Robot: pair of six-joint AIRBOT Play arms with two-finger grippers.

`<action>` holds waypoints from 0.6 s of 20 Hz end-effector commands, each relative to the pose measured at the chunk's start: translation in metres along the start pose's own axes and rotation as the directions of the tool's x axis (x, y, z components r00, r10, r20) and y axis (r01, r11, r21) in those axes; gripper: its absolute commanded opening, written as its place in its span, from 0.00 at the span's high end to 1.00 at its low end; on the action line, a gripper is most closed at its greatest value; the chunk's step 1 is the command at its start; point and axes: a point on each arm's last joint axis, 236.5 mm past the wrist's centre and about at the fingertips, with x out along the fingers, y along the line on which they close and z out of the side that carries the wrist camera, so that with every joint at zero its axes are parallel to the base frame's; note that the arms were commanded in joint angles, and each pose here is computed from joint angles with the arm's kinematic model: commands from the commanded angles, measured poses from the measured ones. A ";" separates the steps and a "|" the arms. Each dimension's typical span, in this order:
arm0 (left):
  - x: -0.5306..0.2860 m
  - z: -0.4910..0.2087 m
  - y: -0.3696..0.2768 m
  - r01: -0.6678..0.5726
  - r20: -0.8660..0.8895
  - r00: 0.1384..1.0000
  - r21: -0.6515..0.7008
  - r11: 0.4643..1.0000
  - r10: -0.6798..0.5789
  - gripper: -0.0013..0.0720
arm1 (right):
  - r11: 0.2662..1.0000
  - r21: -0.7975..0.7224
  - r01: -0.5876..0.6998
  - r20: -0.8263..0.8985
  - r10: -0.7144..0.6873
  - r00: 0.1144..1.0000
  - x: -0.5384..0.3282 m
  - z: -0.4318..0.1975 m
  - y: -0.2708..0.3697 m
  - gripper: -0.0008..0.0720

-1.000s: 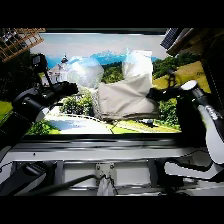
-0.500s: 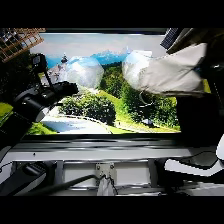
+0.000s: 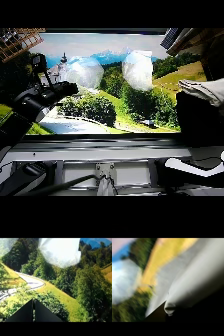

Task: Fold the clothes and pants, and hang the long-sleeved shirts on hangers.

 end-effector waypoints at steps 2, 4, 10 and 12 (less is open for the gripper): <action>0.000 0.000 0.000 0.000 0.001 1.000 -0.001 1.000 0.000 0.95 | 0.990 0.038 0.133 -0.179 -0.124 0.976 -0.012 -0.047 -0.042 0.97; 0.000 0.000 0.000 0.000 0.001 1.000 -0.001 1.000 0.000 0.95 | 0.991 0.028 0.131 -0.171 -0.124 0.977 -0.016 -0.048 -0.040 0.97; 0.000 0.000 0.000 0.000 0.001 1.000 -0.001 1.000 0.000 0.95 | 0.974 -0.013 0.226 -0.178 -0.225 0.958 -0.042 -0.063 -0.056 0.97; 0.000 0.000 0.000 0.000 0.001 1.000 -0.001 1.000 0.000 0.95 | 0.975 -0.014 0.221 -0.150 -0.220 0.964 -0.046 -0.059 -0.052 0.97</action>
